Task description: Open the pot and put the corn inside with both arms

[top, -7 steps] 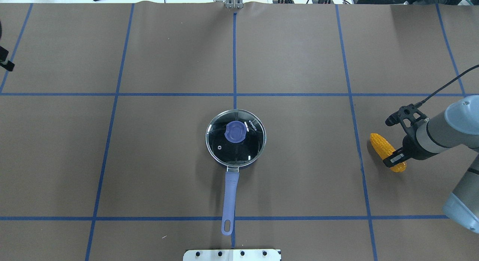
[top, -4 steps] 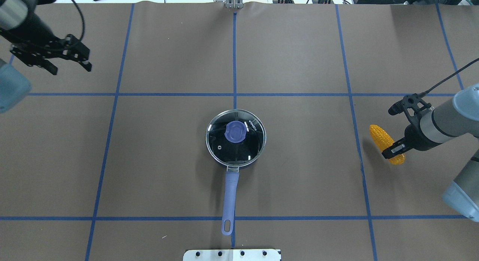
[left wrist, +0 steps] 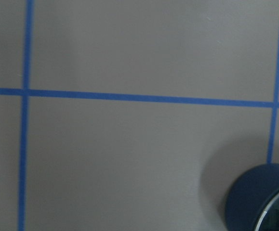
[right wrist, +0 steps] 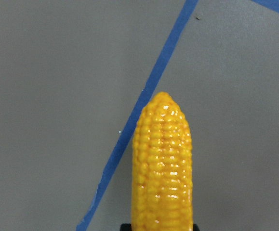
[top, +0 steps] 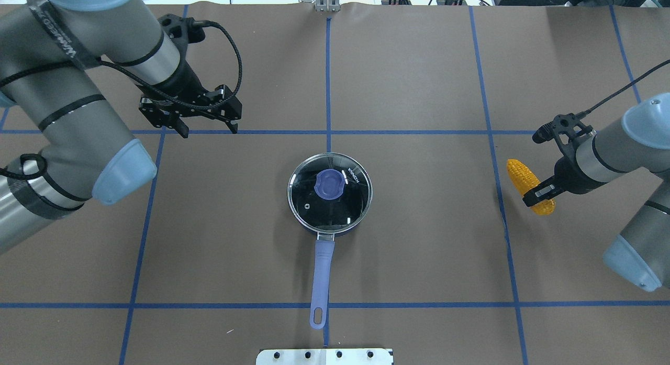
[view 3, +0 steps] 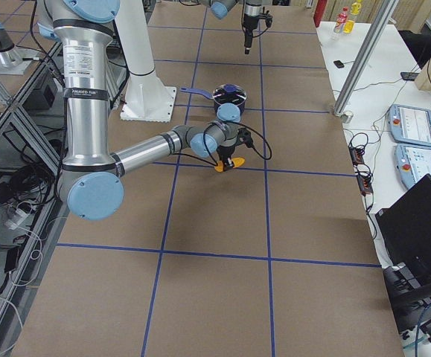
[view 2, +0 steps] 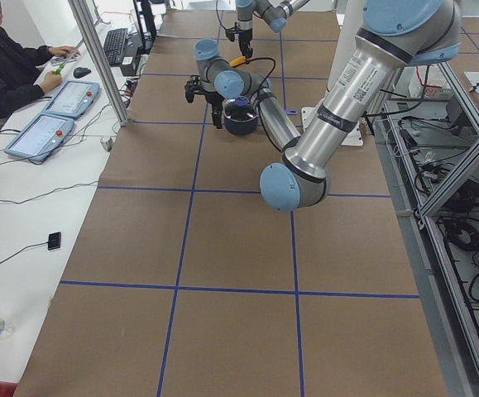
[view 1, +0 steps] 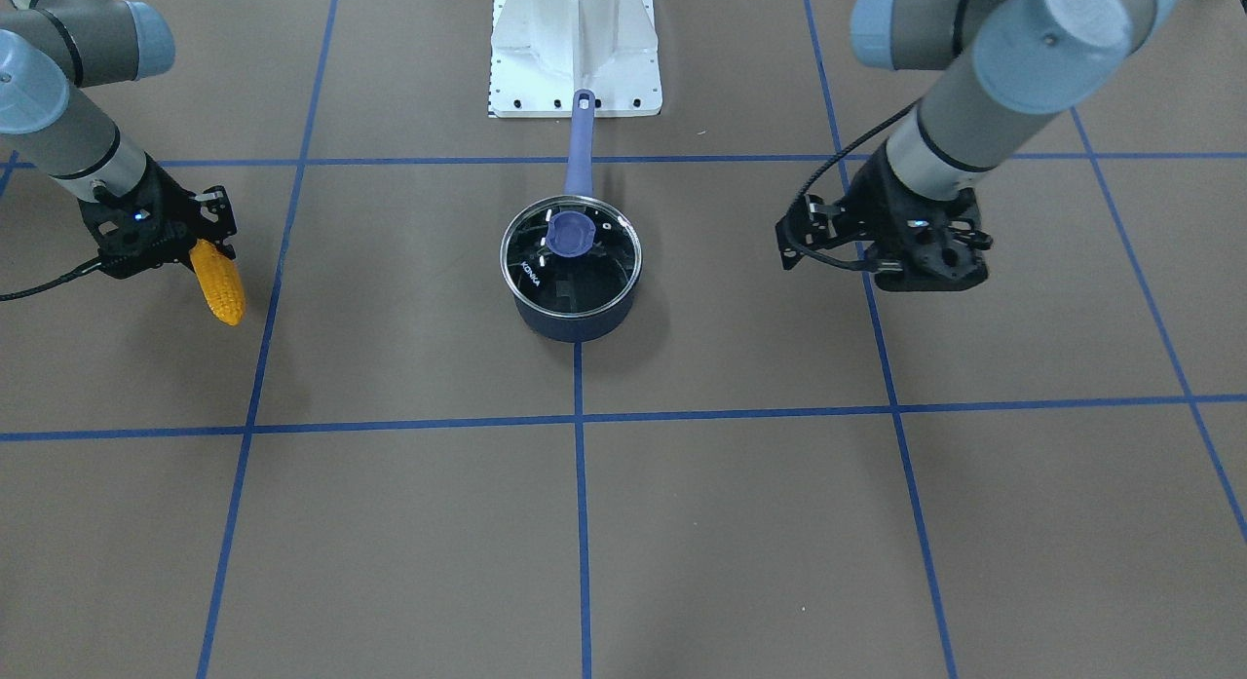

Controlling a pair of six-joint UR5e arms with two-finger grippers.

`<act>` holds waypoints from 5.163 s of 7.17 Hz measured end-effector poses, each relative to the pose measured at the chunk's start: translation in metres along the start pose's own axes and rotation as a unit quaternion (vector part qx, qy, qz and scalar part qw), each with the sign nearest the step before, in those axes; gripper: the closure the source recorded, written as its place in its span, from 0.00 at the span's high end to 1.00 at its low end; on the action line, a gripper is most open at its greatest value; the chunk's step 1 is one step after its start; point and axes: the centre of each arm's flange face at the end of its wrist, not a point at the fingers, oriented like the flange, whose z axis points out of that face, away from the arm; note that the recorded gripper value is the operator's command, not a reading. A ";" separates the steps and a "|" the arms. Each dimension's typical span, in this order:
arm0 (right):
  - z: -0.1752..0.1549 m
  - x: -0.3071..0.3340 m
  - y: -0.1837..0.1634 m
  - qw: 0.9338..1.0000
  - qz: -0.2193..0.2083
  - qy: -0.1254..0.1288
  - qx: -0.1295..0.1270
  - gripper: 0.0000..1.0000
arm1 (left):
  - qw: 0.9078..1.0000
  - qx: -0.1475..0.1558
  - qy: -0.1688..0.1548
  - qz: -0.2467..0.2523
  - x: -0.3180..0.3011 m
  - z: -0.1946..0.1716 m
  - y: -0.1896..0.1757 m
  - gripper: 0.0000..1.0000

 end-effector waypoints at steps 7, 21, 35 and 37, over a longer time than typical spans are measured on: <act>-0.045 -0.029 -0.065 1.000 0.009 -0.010 0.005 0.41 | 0.996 0.011 -0.004 0.092 0.165 0.051 0.049 0.99; -0.044 -0.026 -0.065 1.000 0.012 -0.009 0.003 0.41 | 0.995 -0.005 -0.028 0.096 0.187 0.113 0.059 0.84; -0.074 -0.153 -0.121 0.997 -0.046 -0.053 0.011 0.41 | 0.993 0.018 -0.007 0.115 0.151 0.071 0.053 0.63; -0.075 -0.206 -0.134 0.995 -0.073 -0.072 0.013 0.42 | 0.992 0.016 -0.007 0.125 0.114 0.057 0.036 0.63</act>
